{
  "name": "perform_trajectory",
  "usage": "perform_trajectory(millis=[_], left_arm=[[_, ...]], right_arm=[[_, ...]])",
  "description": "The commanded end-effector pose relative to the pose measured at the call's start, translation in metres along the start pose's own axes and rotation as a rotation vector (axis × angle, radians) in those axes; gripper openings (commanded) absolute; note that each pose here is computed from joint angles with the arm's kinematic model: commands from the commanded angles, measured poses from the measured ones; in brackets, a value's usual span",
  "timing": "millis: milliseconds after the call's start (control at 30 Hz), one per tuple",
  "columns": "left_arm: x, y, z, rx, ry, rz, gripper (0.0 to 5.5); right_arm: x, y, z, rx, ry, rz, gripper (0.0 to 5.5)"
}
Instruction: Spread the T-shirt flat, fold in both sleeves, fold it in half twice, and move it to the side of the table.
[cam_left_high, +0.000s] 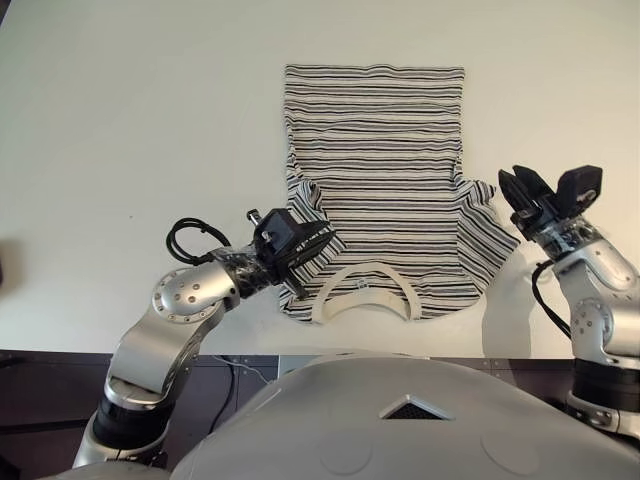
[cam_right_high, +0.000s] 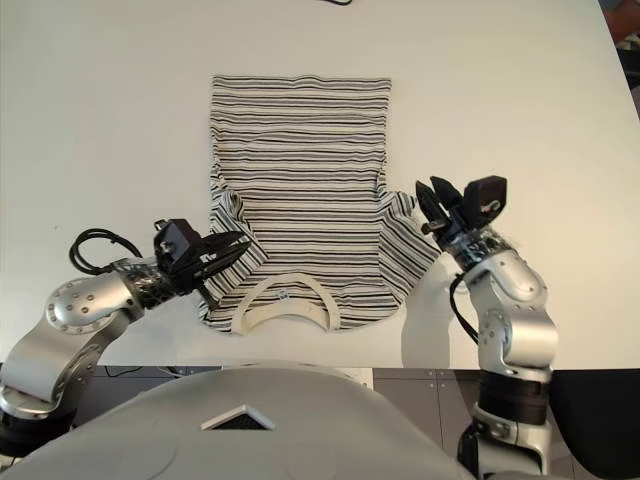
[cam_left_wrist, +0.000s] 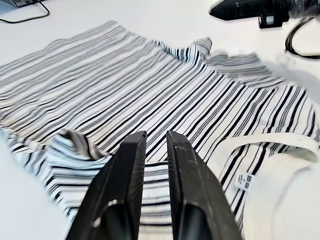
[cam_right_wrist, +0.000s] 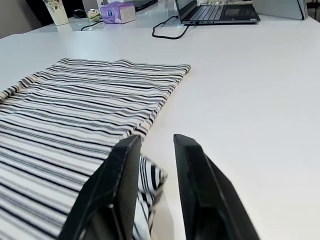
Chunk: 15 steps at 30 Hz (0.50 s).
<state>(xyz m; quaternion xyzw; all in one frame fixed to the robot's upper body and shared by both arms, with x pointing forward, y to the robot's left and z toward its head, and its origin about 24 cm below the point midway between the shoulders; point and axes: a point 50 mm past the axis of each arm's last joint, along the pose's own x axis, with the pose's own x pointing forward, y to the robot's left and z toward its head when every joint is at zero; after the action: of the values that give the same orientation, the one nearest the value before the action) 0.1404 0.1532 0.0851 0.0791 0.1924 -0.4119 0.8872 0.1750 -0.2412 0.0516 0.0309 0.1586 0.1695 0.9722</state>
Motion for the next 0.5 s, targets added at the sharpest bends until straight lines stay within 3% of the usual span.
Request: perform_trajectory(millis=[33,133,200,367,500], left_arm=[[-0.03,-0.001,-0.039,0.186,0.197,0.076,0.73],[-0.038,-0.02,-0.072,0.315,0.282,0.033,0.73],[-0.038,-0.03,-0.084,0.358,0.292,0.003,0.73],[-0.052,-0.037,-0.118,0.496,0.415,-0.114,0.73],[-0.054,-0.039,-0.123,0.477,0.409,-0.141,0.73]], right_arm=[[-0.051,-0.005,-0.02,0.166,0.133,0.044,1.18],[-0.086,-0.004,-0.045,0.358,0.283,0.07,1.18],[-0.09,-0.001,-0.055,0.456,0.33,0.057,1.18],[-0.072,0.008,-0.058,0.693,0.285,-0.02,1.18],[-0.054,0.001,-0.051,0.769,0.245,-0.092,1.18]])
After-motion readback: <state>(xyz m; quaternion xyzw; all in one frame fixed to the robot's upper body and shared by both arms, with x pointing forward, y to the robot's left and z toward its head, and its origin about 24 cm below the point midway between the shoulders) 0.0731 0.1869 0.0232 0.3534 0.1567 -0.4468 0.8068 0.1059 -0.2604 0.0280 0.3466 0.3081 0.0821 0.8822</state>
